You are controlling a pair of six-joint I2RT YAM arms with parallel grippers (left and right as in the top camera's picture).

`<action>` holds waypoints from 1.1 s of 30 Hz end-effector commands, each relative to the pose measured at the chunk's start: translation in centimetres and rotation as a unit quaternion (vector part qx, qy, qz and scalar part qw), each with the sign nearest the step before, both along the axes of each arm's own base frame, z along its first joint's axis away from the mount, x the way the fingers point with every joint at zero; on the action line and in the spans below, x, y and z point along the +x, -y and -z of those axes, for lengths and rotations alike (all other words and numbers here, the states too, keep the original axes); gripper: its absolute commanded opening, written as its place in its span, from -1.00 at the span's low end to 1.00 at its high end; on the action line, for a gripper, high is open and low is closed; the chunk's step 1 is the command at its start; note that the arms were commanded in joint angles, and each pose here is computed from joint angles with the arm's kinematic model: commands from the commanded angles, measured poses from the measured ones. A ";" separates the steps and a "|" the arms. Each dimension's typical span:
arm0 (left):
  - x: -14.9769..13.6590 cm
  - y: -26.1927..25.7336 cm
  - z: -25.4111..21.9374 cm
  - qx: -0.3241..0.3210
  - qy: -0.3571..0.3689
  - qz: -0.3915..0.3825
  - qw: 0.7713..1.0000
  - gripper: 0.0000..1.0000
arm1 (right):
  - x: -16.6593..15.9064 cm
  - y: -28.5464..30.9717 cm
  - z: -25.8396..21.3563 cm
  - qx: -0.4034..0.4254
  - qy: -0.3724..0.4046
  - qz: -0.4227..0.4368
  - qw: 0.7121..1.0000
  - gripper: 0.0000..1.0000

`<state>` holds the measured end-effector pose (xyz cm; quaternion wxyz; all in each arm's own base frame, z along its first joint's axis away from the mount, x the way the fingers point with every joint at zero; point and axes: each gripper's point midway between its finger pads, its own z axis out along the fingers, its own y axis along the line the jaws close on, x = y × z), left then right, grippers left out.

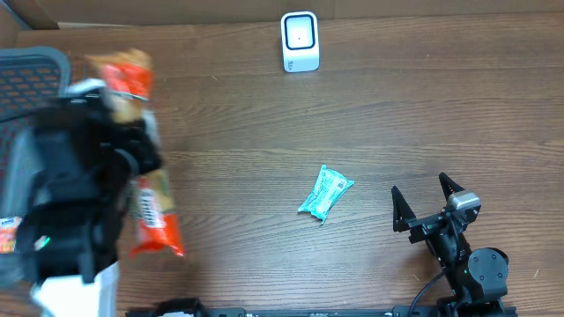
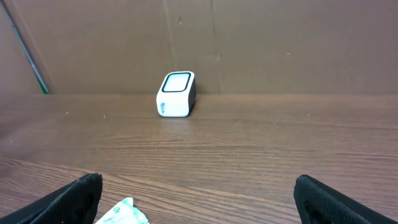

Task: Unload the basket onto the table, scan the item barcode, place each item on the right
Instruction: 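Lift the spaghetti out and lay it left of the teal pack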

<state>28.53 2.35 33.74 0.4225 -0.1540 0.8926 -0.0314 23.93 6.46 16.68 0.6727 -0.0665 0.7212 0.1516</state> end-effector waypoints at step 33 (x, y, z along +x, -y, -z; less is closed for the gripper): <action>6.4 19.7 26.9 -0.055 -0.142 0.199 0.968 -0.92 | 0.0 0.0 0.2 0.002 0.000 0.001 1.000 1.00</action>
